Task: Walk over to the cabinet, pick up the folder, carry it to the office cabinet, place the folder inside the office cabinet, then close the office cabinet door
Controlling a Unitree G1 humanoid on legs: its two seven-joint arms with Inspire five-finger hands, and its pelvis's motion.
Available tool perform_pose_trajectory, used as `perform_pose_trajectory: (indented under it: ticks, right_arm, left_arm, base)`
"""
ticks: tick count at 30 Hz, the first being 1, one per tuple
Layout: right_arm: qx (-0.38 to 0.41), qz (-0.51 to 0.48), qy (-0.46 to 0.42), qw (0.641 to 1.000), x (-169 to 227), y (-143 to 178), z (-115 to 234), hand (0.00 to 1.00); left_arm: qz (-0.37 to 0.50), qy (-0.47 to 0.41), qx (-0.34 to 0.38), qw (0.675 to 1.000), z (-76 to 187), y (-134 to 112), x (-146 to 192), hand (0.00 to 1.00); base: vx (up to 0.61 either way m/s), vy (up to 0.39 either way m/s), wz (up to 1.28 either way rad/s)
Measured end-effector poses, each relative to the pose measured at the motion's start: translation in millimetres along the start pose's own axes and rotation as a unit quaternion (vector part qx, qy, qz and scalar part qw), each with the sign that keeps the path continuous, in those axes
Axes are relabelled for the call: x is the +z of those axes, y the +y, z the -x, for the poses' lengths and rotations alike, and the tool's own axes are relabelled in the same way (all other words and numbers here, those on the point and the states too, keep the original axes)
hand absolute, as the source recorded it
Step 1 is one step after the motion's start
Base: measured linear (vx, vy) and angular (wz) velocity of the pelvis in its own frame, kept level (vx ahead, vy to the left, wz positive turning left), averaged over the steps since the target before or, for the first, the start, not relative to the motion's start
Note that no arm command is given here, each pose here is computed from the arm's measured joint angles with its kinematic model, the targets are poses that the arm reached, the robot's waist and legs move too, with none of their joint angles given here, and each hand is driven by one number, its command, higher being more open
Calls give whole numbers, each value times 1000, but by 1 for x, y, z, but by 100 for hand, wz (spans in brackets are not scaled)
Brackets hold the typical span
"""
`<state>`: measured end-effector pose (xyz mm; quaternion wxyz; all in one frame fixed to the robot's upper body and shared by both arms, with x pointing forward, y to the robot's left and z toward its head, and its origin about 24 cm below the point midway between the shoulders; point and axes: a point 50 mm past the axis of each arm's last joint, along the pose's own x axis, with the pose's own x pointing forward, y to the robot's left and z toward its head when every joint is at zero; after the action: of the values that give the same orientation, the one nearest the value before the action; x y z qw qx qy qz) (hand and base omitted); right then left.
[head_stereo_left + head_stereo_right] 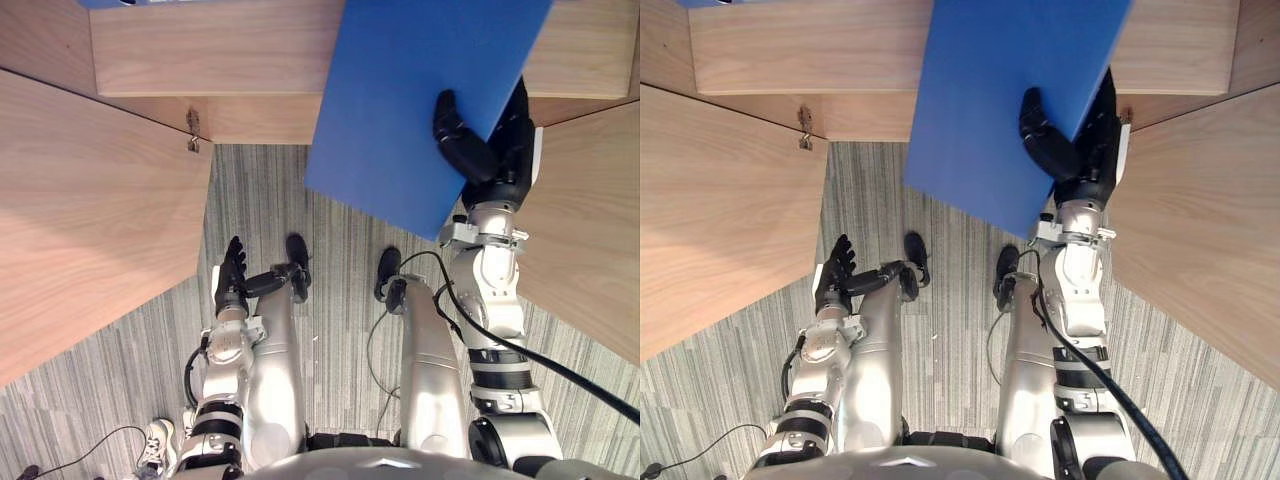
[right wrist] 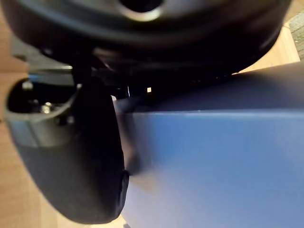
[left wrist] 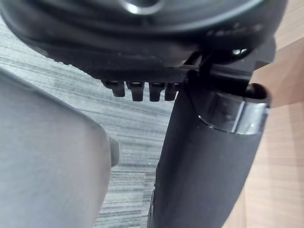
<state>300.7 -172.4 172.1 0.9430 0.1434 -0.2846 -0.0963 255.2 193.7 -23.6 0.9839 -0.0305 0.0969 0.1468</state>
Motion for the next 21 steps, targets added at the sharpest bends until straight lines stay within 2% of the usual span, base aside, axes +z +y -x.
perform_pose_trajectory:
  ticks: [12, 21]
  right_arm:
    - [-139, -209, -38, 967, 20, -16, -44, 0]
    - [-169, -295, -30, 940, 28, -1, -71, 0]
  left_arm:
    - [10, -9, 22, 1000, -1, -2, 5, 100]
    - [23, -11, 32, 999, -3, -10, 9, 100]
  base:
    - [7, 5, 4]
    - [21, 4, 6]
